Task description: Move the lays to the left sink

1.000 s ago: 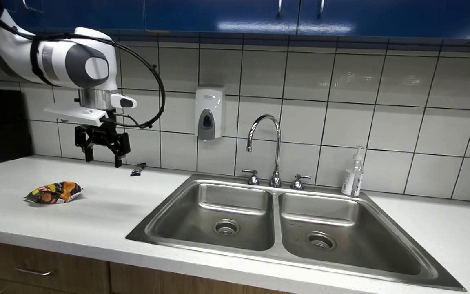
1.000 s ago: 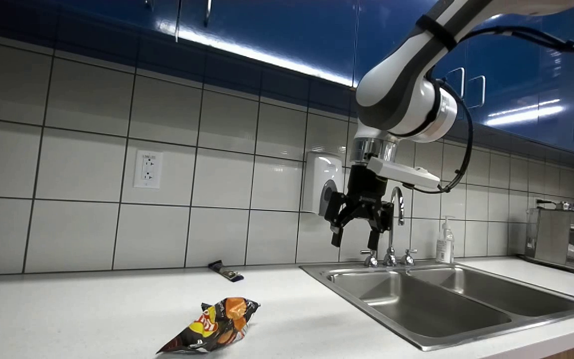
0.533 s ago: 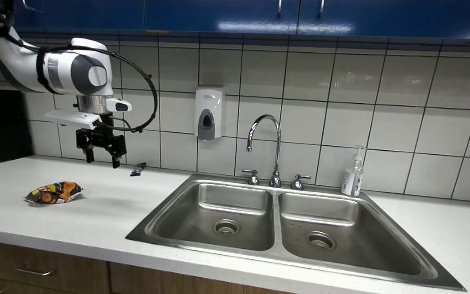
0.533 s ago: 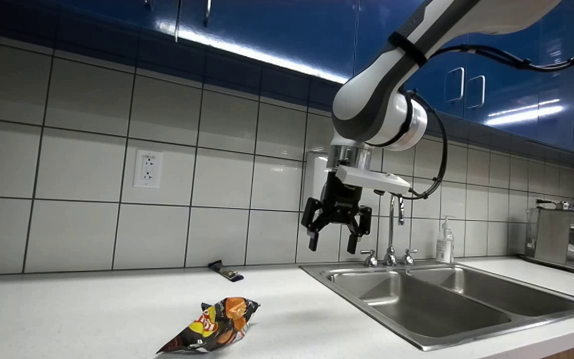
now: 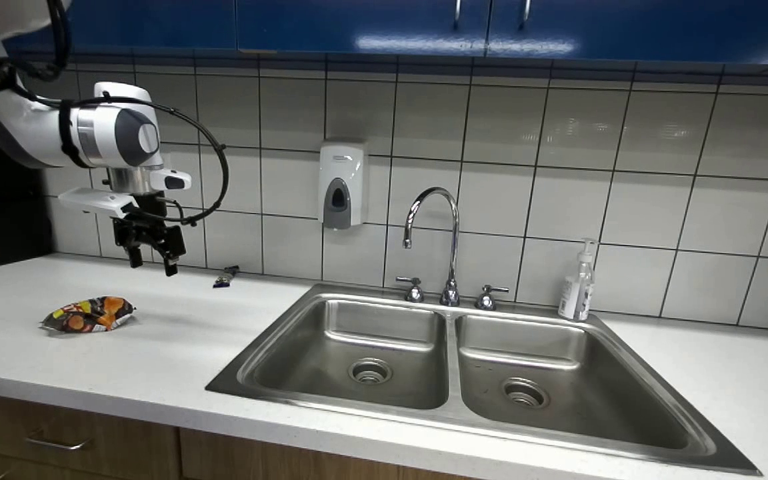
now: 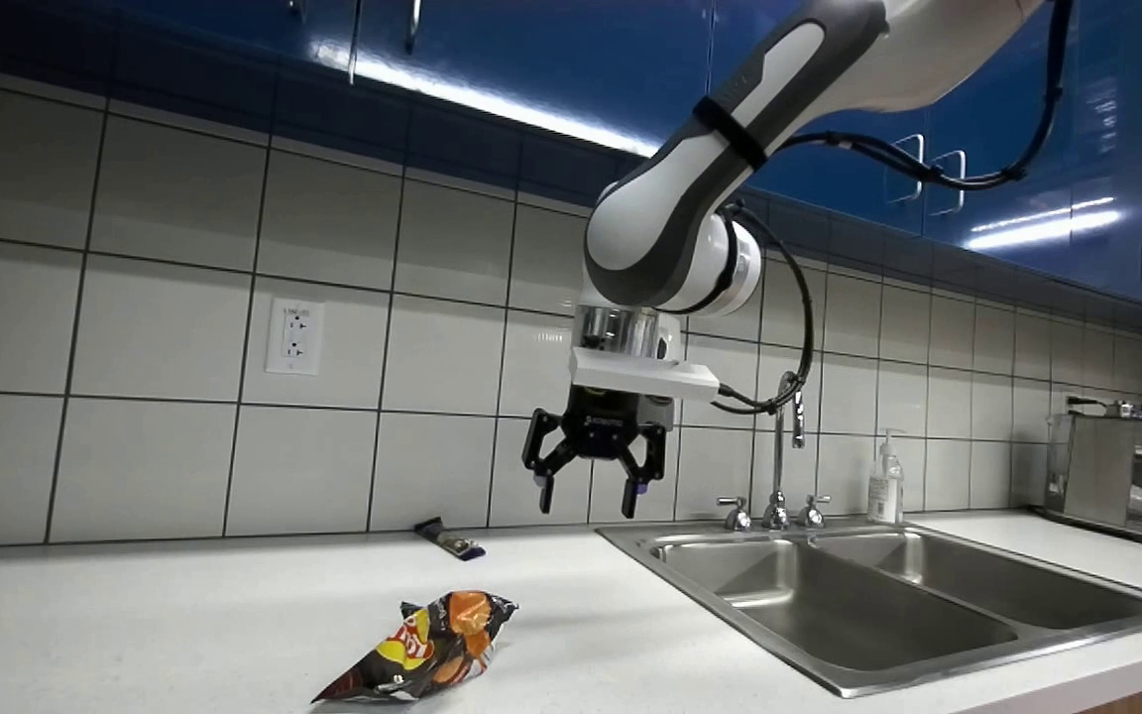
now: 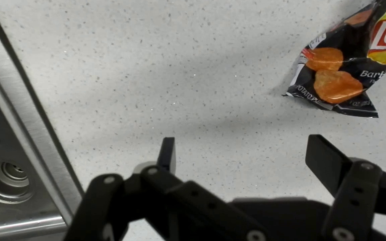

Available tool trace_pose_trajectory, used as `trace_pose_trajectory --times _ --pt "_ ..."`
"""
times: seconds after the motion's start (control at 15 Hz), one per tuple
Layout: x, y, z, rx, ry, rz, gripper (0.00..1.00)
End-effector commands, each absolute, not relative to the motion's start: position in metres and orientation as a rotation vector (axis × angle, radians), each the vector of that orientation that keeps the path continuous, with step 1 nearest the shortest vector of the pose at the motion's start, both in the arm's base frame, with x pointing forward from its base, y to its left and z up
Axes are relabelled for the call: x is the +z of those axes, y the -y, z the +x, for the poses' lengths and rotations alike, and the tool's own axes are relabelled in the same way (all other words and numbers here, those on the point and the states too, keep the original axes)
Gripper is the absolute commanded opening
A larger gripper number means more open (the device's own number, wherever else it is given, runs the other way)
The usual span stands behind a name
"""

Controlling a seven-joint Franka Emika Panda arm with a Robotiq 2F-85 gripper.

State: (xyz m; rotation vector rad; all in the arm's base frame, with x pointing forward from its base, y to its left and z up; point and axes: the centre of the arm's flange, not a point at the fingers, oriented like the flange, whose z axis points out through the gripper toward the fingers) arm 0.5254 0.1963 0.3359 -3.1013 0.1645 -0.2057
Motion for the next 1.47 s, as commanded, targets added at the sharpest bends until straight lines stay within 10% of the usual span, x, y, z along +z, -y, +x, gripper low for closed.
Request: trace_pose_trajectory --times 0.0,1.4 --pt "0.323 -0.222 0.561 -0.215 -0.220 -3.098 1.00" --pt "0.313 -0.316 0.577 0.007 -0.248 -3.126 1.00"
